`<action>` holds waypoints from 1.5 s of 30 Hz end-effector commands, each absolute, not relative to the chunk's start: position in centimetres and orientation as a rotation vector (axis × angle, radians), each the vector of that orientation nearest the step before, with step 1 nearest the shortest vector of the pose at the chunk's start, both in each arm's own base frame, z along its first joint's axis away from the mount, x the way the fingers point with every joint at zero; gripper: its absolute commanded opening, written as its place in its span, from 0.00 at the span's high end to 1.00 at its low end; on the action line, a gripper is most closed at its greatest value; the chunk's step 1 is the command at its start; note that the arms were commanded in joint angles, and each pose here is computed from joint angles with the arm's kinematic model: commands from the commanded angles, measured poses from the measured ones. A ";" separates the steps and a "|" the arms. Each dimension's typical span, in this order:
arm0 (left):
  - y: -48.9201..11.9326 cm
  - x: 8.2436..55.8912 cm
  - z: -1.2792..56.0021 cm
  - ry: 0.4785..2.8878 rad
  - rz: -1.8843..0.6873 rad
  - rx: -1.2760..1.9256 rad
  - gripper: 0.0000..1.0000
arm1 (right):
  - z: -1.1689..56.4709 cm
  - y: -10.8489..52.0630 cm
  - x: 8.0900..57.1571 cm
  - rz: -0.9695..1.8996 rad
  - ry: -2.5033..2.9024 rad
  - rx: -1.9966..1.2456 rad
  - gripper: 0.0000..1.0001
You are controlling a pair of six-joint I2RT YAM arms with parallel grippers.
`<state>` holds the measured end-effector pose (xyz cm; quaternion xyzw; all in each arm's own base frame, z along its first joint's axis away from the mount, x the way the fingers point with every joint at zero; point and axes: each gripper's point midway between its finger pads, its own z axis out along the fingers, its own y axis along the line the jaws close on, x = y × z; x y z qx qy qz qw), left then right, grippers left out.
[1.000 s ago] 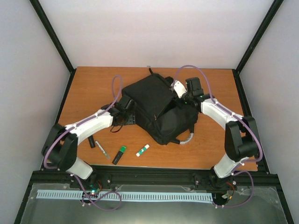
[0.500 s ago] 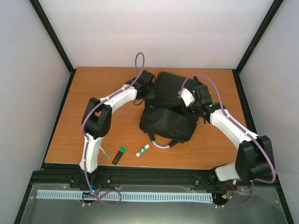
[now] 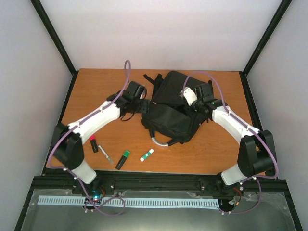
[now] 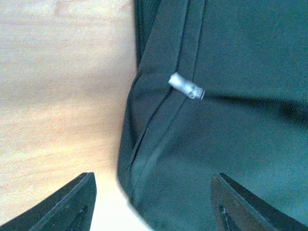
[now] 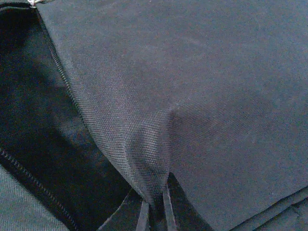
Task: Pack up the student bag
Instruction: Adjust the student bag at the center of the board.
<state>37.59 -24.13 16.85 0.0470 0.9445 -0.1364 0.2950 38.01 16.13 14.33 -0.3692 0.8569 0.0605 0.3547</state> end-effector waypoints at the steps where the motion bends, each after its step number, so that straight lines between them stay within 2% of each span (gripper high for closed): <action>1: -23.2 30.5 15.3 2.619 -0.391 0.137 0.37 | 18.5 16.8 39.3 0.178 2.147 -0.887 0.97; 7: -21.9 22.7 13.2 2.692 -0.414 0.250 0.41 | 18.0 16.3 37.8 0.223 2.263 -0.817 0.97; 11: -22.0 19.3 10.4 2.754 -0.452 0.348 0.41 | 17.5 16.3 37.7 0.220 2.245 -0.820 0.97; 13: -22.5 18.1 9.5 2.764 -0.419 0.417 0.37 | 17.4 16.4 37.4 0.233 2.242 -0.828 0.97; 18: -22.4 18.2 8.3 2.737 -0.237 0.477 0.36 | 17.4 15.8 37.0 0.196 2.211 -0.823 0.97; 25: -24.3 18.4 7.2 2.717 -0.230 0.629 0.42 | 16.9 15.9 36.6 0.212 2.214 -0.831 0.97; 33: -26.0 17.6 5.9 2.730 -0.181 0.766 0.43 | 16.5 15.8 36.7 0.205 2.219 -0.831 0.97; 40: -25.5 17.4 4.1 2.761 -0.050 0.809 0.55 | 16.1 15.8 36.8 0.207 2.230 -0.836 0.97; 45: -24.7 16.7 3.0 2.806 -0.004 0.806 0.60 | 15.9 15.9 36.8 0.207 2.234 -0.836 0.97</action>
